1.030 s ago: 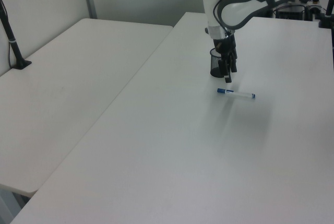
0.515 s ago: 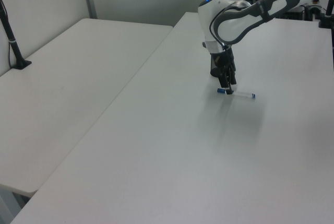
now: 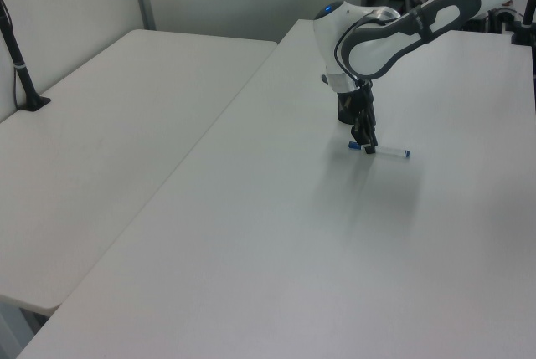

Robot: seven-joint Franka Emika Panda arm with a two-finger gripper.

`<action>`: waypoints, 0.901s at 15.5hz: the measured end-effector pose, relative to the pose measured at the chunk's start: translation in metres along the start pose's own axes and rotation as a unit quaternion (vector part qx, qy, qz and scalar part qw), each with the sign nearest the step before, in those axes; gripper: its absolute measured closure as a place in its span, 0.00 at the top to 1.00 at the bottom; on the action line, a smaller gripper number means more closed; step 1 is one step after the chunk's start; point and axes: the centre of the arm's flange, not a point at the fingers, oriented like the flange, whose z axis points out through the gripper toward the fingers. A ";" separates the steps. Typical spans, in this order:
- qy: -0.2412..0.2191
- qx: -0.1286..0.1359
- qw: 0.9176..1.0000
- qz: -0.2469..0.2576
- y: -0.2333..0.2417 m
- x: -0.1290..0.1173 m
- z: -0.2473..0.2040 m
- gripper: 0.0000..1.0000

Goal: Insert the marker
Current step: 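Lift the grasped marker and carry it toward the black mesh cup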

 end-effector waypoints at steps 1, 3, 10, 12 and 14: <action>0.000 -0.001 1.000 0.000 0.001 0.000 -0.001 0.19; 0.000 -0.001 1.000 0.000 0.000 0.000 0.000 0.17; 0.029 0.000 1.000 0.007 0.009 -0.025 -0.064 0.17; 0.059 0.002 0.998 0.020 0.025 -0.046 -0.107 0.17; 0.076 0.004 0.997 0.031 0.039 -0.057 -0.126 0.17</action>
